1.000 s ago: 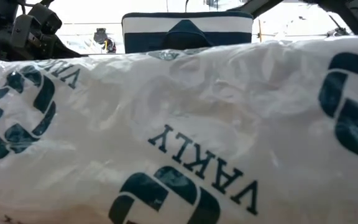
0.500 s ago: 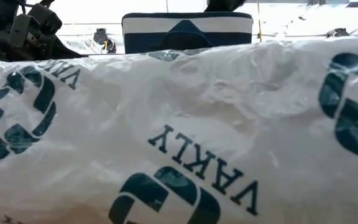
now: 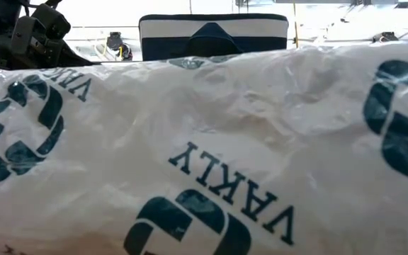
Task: Pick & place medical supplies in basket/bin
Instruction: Put the white pill bottle into the blue bin
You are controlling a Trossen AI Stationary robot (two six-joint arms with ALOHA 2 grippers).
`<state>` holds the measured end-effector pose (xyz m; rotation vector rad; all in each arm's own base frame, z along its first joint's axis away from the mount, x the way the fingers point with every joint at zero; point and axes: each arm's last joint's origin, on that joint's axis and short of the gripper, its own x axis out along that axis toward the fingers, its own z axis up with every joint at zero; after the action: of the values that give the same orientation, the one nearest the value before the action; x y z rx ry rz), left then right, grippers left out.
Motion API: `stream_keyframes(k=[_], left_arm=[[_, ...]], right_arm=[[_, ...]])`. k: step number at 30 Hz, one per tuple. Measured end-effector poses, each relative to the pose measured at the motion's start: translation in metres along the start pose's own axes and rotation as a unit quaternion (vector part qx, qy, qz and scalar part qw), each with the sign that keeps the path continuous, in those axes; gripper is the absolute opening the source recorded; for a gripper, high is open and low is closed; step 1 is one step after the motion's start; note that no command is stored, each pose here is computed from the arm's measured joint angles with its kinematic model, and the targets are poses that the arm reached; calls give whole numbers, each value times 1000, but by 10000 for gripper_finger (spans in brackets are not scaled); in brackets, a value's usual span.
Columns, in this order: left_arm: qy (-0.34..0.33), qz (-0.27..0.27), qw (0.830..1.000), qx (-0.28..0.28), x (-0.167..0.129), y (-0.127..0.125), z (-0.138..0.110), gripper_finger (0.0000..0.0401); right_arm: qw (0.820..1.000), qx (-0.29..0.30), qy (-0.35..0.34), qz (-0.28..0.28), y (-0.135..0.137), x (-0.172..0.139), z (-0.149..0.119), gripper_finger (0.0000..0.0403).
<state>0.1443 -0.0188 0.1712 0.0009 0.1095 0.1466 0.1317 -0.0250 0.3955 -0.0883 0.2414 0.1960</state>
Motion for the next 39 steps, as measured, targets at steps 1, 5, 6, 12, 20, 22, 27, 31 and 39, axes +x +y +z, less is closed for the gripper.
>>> stream_keyframes(k=[1,5,6,12,20,22,27,31,39], left_arm=[[0,0,1000,0,0,0,0,8],[0,0,1000,0,0,0,0,8],[0,0,1000,0,0,0,0,8],[0,0,1000,-5,0,0,0,8],[4,0,1000,-22,0,0,-1,8],[8,0,999,-38,0,0,-2,8],[21,2,999,-49,0,0,-4,8],[25,-5,998,-59,0,-1,-5,8],[-29,-78,996,16,7,-28,14,8]], right_arm=[[1000,6,-20,2,5,-3,-12,12],[997,34,-72,23,19,-4,-70,2],[995,45,-82,24,21,-2,-85,3],[990,60,-128,25,26,13,-148,1],[986,49,-158,11,26,27,-188,1],[985,53,-161,-1,26,30,-197,1],[988,62,-142,-4,26,35,-213,0],[989,55,-139,-4,26,35,-215,0],[989,42,-139,-5,26,35,-215,0]])
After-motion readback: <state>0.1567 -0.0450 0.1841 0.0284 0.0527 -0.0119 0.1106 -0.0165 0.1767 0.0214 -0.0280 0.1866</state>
